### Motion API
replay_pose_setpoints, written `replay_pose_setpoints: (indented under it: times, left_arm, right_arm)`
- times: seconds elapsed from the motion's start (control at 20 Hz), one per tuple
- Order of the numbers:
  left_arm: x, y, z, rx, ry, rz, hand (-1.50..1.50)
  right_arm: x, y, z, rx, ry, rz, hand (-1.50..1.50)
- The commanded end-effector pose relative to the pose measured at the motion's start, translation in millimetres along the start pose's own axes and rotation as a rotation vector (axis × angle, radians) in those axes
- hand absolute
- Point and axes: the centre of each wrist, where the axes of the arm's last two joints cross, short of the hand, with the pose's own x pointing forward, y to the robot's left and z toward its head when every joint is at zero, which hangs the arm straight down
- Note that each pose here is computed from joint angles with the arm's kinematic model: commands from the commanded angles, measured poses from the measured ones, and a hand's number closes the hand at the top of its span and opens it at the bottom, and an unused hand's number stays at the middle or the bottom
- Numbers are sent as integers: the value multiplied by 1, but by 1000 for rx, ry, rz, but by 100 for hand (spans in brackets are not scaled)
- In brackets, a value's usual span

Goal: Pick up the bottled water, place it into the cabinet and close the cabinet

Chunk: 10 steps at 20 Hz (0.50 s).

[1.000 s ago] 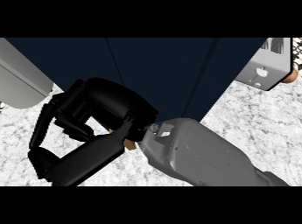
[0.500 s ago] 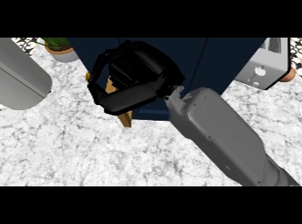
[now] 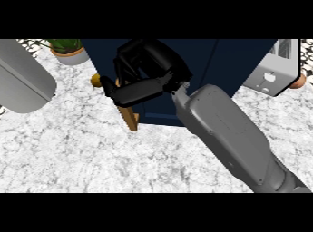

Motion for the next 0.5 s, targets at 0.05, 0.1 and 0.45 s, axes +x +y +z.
replay_pose_setpoints:
  times: [0.05, 0.1, 0.45]
  left_arm:
    - [5, -5, -9, -14, -11, 31, -150]
    - [-7, -8, -7, -9, -1, 10, -150]
    - [3, -11, -22, -19, 4, 12, -150]
  right_arm:
    - [10, -54, 4, -228, -18, 62, -150]
    - [18, -51, 0, -243, -34, 83, -150]
    - [18, -45, -7, -231, -41, 100, -150]
